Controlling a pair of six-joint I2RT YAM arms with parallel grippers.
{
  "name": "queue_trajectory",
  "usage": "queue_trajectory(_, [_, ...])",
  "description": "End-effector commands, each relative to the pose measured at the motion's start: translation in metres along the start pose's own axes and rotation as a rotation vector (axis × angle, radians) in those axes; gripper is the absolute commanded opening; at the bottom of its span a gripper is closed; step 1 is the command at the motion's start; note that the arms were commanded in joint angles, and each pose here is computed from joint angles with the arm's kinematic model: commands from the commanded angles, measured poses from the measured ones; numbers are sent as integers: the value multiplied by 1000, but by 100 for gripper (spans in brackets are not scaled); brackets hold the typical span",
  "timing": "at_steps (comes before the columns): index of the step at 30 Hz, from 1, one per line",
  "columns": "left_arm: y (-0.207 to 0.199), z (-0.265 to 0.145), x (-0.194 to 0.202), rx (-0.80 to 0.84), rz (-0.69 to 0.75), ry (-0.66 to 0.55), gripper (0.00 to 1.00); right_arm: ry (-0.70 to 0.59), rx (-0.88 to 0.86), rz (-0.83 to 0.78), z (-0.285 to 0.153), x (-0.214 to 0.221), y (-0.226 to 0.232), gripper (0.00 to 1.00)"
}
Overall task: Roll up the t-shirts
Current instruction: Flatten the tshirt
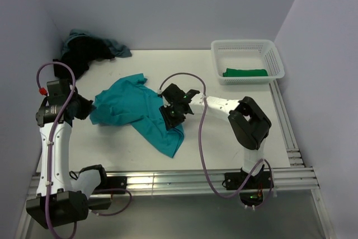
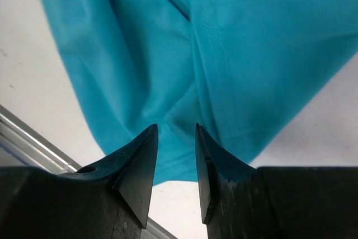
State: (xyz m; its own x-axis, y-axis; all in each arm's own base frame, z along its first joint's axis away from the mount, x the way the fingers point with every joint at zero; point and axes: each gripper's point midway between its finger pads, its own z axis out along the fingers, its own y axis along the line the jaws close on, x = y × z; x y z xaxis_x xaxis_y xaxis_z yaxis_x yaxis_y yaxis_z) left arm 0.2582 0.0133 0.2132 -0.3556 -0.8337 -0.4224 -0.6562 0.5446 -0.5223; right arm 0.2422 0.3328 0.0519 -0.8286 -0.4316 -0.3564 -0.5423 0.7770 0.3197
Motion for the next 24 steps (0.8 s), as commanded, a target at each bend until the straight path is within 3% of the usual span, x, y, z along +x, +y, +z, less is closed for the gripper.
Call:
queue_trajectory(1, [-12, -9, -14, 28, 23, -50, 0, -29, 28, -51, -12, 0, -1, 41])
queue_trajectory(14, [-12, -3, -13, 25, 19, -37, 0, -9, 41, -95, -4, 4, 8, 49])
queue_trajectory(24, [-11, -2, -13, 19, 24, -35, 0, 40, 97, -100, 13, 12, -2, 48])
